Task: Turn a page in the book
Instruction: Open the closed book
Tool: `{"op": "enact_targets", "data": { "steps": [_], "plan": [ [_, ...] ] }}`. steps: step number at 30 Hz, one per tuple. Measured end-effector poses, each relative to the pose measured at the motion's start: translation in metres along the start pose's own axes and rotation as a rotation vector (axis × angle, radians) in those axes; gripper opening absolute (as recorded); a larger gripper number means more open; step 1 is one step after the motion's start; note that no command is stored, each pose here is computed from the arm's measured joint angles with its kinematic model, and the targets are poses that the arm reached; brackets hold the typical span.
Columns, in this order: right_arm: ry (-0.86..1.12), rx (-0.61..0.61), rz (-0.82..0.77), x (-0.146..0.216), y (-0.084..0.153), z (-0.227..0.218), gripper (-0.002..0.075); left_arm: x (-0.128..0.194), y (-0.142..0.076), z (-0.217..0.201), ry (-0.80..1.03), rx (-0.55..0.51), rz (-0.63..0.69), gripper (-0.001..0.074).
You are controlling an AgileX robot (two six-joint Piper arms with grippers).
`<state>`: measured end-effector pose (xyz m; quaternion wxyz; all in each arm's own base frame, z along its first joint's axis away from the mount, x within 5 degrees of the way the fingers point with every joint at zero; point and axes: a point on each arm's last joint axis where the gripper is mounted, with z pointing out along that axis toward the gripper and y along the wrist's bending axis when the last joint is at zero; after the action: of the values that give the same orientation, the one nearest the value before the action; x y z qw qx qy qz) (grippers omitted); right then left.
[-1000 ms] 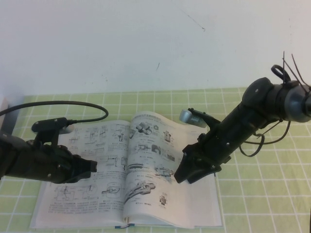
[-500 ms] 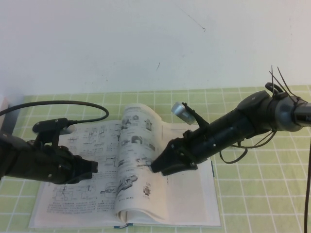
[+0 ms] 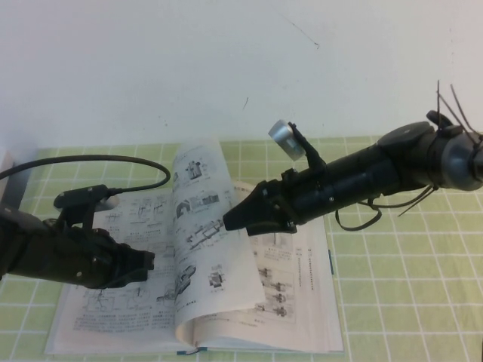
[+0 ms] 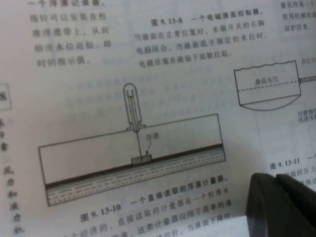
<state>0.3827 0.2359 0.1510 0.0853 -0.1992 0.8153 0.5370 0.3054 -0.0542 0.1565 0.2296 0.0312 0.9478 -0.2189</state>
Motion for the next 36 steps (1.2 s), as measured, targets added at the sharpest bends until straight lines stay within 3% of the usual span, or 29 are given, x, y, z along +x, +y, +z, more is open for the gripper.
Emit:
{"op": "enact_targets", "data": {
  "steps": [4,11,26,36],
  "plan": [
    [-0.004,-0.002,0.0,-0.003,0.011,-0.006,0.0405,0.001,-0.001,0.0,0.007,0.009,-0.002,-0.0004],
    [0.01,0.03,0.114,-0.001,0.009,-0.006,0.0406,0.0,-0.002,-0.003,-0.002,0.013,-0.009,-0.0004],
    [-0.028,-0.004,0.209,-0.005,0.011,-0.007,0.0408,-0.015,-0.027,-0.049,-0.172,0.055,0.016,-0.0004],
    [-0.039,-0.001,0.216,-0.006,0.011,-0.007,0.0408,-0.006,-0.078,-0.058,-0.194,0.103,0.23,-0.0004]
  ]
}}
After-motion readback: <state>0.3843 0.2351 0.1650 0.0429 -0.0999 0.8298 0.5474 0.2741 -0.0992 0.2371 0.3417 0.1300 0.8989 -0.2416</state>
